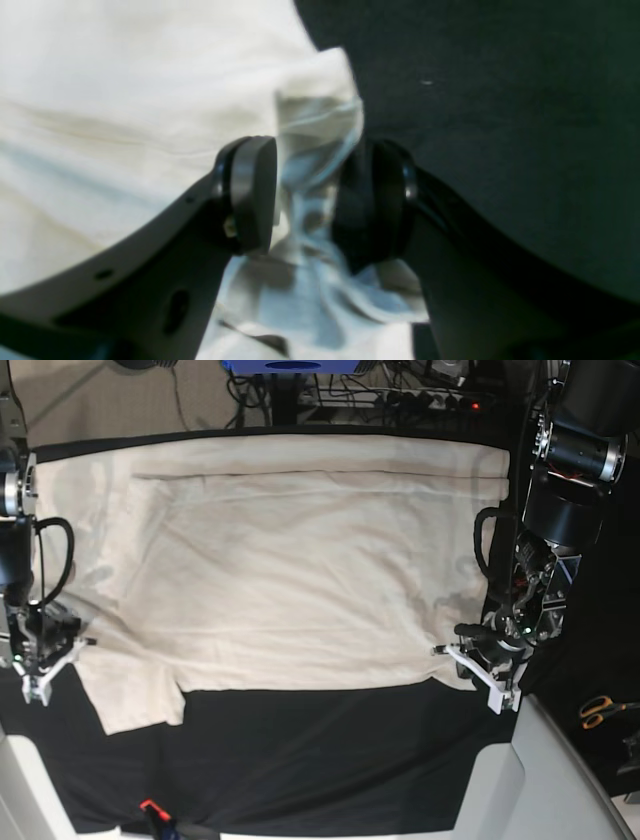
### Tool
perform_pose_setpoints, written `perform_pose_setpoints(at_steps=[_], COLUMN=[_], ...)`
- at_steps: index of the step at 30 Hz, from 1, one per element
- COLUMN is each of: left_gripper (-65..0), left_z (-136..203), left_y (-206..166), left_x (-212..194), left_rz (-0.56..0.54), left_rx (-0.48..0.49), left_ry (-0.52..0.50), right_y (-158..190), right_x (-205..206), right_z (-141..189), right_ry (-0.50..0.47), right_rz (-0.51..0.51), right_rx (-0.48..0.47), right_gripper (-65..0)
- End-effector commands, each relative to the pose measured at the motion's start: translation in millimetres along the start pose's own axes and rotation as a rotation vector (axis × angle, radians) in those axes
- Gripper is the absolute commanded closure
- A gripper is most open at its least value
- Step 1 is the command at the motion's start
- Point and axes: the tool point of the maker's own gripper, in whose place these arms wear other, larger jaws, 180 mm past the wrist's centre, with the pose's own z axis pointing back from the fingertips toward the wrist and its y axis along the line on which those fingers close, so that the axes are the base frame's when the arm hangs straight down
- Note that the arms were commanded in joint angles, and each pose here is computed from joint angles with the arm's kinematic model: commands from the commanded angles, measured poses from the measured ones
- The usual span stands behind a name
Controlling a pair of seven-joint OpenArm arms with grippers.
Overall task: Fold the T-shirt properly
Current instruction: 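Hold both side edges with both grippers, adjusting grip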
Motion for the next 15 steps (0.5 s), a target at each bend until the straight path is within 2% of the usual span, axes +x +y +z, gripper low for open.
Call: perform_pose_setpoints(at_steps=[1, 4, 15], left_gripper=[0.0, 0.0, 0.0], left_z=[1.8, 1.8, 1.8], left_y=[3.0, 3.0, 3.0], left_x=[25.3, 25.3, 25.3], left_rz=[-0.007, -0.007, -0.007], left_rx=[-0.002, -0.002, -0.002], left_ry=[-0.056, -0.056, -0.056], right_y=[-12.8, -15.3, -15.5], right_x=[21.5, 5.3, -3.2], right_z=[7.4, 0.6, -5.6], right_ry=[-0.047, -0.005, -0.008], right_rz=[-0.011, -0.028, -0.037], right_rx=[-0.02, -0.022, -0.02], right_gripper=[-28.7, -28.7, -27.9])
